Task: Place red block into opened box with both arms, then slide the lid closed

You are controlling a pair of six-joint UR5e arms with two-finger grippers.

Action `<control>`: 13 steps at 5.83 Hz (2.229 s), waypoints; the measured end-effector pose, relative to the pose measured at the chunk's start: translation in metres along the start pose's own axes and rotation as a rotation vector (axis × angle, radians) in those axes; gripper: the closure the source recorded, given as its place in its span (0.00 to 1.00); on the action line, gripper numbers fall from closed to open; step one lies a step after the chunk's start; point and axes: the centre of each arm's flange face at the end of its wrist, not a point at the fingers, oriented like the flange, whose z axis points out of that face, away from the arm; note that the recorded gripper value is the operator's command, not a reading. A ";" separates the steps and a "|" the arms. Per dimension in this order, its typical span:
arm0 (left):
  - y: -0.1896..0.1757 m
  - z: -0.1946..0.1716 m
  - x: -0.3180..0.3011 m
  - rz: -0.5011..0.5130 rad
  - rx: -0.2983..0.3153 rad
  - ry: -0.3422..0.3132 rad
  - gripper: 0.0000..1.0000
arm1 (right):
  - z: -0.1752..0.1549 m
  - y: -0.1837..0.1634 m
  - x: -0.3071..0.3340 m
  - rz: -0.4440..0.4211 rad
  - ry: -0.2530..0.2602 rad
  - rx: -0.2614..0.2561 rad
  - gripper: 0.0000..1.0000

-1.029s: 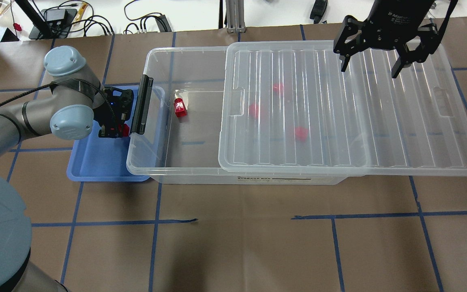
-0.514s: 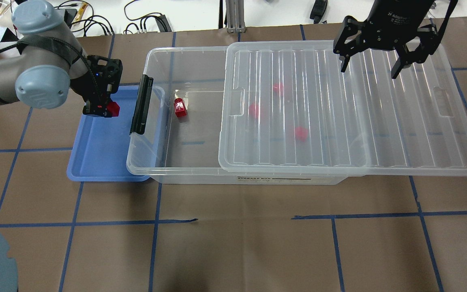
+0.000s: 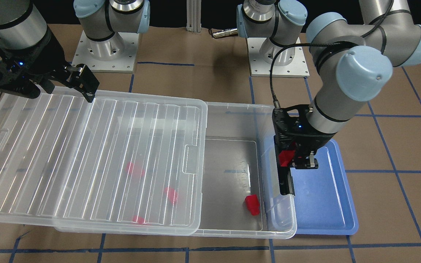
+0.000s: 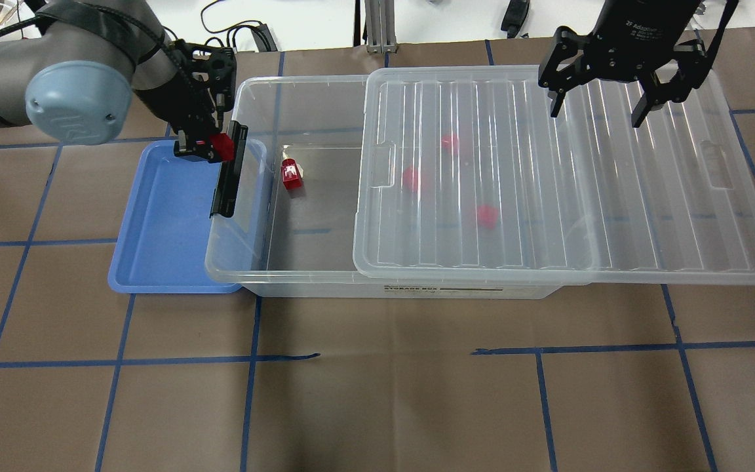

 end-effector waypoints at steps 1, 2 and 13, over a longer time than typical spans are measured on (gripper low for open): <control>-0.041 0.003 0.011 -0.028 0.004 0.003 0.92 | 0.000 0.000 0.000 0.001 0.001 0.000 0.00; -0.065 0.027 0.022 -0.007 -0.005 0.039 0.92 | 0.000 0.000 0.000 0.001 0.001 0.000 0.00; -0.076 0.135 0.019 0.037 -0.006 0.046 0.03 | 0.002 0.000 0.001 0.000 0.003 -0.003 0.00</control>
